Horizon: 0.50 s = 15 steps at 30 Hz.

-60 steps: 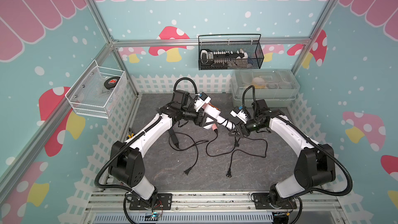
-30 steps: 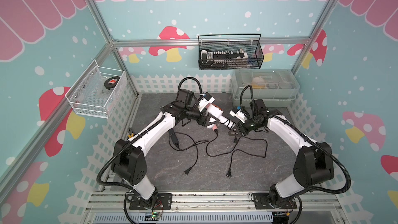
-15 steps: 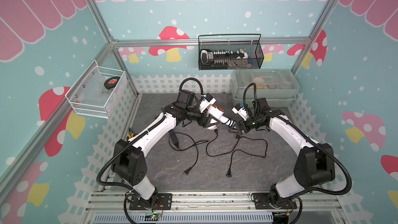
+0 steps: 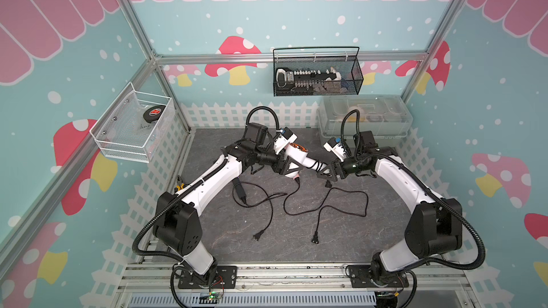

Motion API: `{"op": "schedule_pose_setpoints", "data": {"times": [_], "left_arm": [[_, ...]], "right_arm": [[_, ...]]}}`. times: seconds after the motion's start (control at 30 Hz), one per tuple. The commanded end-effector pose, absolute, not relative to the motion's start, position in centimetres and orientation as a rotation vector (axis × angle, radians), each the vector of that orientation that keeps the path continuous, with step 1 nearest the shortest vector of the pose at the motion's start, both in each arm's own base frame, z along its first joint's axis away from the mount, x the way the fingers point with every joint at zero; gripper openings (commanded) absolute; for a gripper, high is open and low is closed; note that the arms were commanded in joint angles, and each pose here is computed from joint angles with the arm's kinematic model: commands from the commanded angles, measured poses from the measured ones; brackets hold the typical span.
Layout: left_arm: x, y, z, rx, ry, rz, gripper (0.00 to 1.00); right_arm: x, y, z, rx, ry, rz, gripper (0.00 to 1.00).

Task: Wrap the cord around the hair dryer
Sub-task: Place the hair dryer at the center of the board.

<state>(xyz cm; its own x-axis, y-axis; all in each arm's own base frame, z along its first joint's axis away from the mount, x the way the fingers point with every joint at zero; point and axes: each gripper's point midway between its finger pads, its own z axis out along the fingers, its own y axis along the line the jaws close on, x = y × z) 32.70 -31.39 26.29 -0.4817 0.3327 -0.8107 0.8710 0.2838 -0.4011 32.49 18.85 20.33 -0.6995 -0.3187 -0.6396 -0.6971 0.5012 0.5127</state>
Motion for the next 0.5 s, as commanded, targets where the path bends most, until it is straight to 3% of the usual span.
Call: {"op": "schedule_pose_setpoints", "data": {"times": [0.0,0.13,0.37,0.47], "left_arm": [[29.1,-33.0,27.5,1.204,1.865,-1.3,0.0],[29.5,-32.7,28.5,1.189,1.841,-1.309,0.0],[29.0,-34.8,26.5,1.238,1.882,-1.328,0.0],[29.3,-35.2,26.5,1.243,1.881,-1.314,0.0]], "right_arm": [[33.0,20.9,25.1,-0.898,2.061,1.216,0.79],[32.9,20.2,24.4,-0.89,2.103,1.175,0.83],[33.1,21.2,26.7,-0.879,1.993,1.295,0.73],[32.1,21.8,27.0,-0.929,1.95,1.398,0.64]]}}
